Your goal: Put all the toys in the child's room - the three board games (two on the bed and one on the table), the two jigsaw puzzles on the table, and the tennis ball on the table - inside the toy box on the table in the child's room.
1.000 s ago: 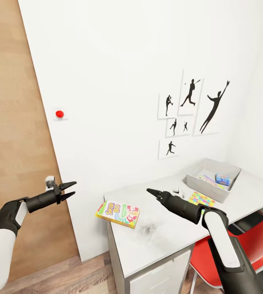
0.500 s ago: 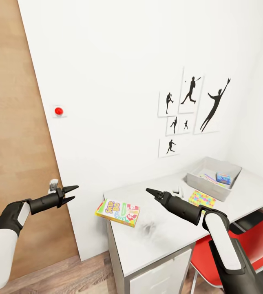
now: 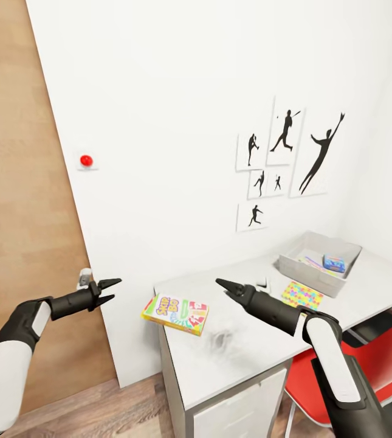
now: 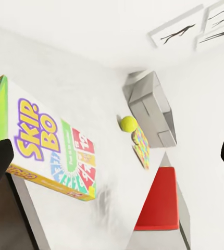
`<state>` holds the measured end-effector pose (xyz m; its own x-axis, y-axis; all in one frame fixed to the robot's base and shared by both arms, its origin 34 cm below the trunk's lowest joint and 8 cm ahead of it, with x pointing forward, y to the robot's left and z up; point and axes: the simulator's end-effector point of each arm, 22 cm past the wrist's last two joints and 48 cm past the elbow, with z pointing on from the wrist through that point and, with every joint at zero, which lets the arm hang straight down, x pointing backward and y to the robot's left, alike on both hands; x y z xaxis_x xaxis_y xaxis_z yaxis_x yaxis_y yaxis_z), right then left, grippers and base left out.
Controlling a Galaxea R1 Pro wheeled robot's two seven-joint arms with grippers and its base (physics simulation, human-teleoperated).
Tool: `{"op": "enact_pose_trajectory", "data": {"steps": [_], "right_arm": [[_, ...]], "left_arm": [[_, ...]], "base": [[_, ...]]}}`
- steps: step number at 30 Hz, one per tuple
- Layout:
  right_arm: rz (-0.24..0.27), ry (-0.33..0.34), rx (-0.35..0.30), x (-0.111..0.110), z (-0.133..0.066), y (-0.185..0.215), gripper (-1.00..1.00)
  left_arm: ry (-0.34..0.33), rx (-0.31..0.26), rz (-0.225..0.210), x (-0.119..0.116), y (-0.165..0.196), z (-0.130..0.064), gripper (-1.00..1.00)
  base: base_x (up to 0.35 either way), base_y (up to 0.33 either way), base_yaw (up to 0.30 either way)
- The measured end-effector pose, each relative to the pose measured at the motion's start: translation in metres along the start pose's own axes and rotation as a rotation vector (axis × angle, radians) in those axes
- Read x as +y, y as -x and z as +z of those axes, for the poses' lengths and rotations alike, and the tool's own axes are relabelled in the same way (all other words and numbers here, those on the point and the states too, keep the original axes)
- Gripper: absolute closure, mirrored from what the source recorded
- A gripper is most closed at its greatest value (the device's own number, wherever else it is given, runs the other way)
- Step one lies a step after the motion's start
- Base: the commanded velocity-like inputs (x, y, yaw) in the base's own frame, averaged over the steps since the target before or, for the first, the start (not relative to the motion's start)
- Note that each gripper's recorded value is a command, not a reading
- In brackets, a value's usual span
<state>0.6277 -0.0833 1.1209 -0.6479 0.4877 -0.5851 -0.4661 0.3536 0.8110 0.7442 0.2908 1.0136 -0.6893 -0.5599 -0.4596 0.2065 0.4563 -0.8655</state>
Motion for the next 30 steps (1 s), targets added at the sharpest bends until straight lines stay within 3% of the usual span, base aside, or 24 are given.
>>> {"op": "enact_pose_trajectory", "data": {"steps": [5,9,16,30], "right_arm": [[0.002,0.178,-0.017,0.032,-0.007,0.003,-1.00],[-0.002,0.230,-0.031,0.037,-0.012,0.004,-1.00],[0.000,0.233,-0.074,0.025,-0.022,0.013,-1.00],[0.026,0.221,-0.082,0.001,-0.025,-0.007,-1.00]], "left_arm": [[-0.005,0.003,-0.002,0.004,-0.005,0.005,-1.00],[-0.005,0.005,-0.002,0.009,-0.008,0.007,-1.00],[-0.005,0.005,0.000,0.017,-0.011,0.009,-1.00],[-0.020,0.000,-0.001,0.031,-0.018,0.011,-1.00]], "base": [[0.000,0.000,0.000],[0.000,0.000,0.000],[0.000,0.000,0.000],[0.000,0.000,0.000]]}}
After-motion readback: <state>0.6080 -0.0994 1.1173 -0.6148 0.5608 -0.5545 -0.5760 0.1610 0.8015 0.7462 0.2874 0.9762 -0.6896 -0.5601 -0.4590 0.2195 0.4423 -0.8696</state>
